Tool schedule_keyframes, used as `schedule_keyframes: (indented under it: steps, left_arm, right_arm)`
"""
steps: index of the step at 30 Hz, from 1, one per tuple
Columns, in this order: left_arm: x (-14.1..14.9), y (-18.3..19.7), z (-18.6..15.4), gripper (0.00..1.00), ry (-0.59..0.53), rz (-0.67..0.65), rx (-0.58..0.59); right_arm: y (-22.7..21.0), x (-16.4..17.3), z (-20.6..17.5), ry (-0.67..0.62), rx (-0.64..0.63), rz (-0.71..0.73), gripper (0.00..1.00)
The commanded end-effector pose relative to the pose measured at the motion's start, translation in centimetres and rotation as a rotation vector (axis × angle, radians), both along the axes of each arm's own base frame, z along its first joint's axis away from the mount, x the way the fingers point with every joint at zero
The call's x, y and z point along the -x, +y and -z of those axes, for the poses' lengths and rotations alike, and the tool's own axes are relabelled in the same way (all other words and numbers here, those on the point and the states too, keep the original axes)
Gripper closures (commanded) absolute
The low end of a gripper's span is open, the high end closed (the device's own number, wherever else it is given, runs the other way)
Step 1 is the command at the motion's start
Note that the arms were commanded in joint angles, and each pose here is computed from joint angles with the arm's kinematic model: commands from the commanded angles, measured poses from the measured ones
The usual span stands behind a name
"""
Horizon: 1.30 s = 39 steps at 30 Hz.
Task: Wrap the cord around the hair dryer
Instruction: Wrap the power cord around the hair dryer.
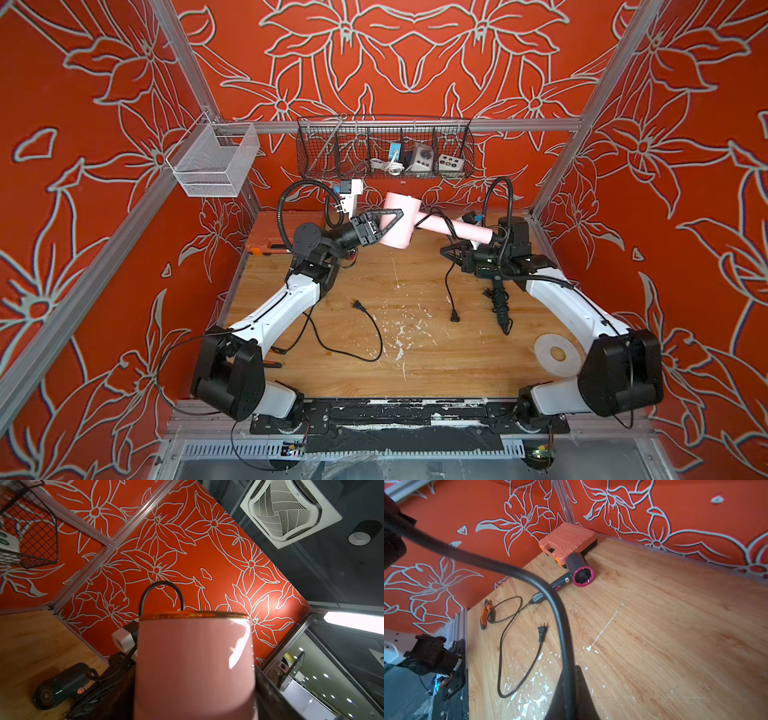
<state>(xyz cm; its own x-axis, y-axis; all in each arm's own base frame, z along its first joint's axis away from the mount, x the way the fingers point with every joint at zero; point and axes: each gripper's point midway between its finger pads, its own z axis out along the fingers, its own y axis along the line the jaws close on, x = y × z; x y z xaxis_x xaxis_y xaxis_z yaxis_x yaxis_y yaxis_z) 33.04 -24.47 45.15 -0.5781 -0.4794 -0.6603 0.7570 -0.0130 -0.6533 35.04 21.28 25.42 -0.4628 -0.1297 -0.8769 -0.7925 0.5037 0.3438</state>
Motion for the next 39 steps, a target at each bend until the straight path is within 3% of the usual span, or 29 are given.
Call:
schedule_keyframes:
  steps: [1, 6, 14, 20, 31, 39]
  left_arm:
    - [-0.7, 2.4, -3.1, 1.00, -0.090, -0.154, 0.065]
    - [-2.5, 3.2, -2.6, 1.00, -0.079, -0.255, 0.040]
    - [-5.8, 5.2, -0.2, 1.00, -0.041, -0.440, -0.029]
    - [-7.1, 5.9, 1.3, 1.00, -0.055, -0.513, -0.142]
    - [-5.5, 5.1, 5.6, 1.00, -0.064, -0.468, -0.396]
    - [-1.8, 3.4, 6.8, 1.00, -0.055, -0.284, -0.420]
  right_arm:
    - [0.2, 0.3, -2.6, -0.049, -0.102, 0.036, 1.00]
    - [1.1, 1.9, -3.1, -0.061, -0.106, 0.038, 1.00]
    - [4.9, 7.3, -2.3, -0.084, 0.041, -0.062, 1.00]
    - [4.5, 9.7, -3.5, -0.105, 0.096, -0.070, 1.00]
    - [2.6, 11.4, -9.9, -0.199, 0.317, -0.164, 1.00]
    - [0.2, 7.6, -11.4, -0.332, 0.586, -0.081, 1.00]
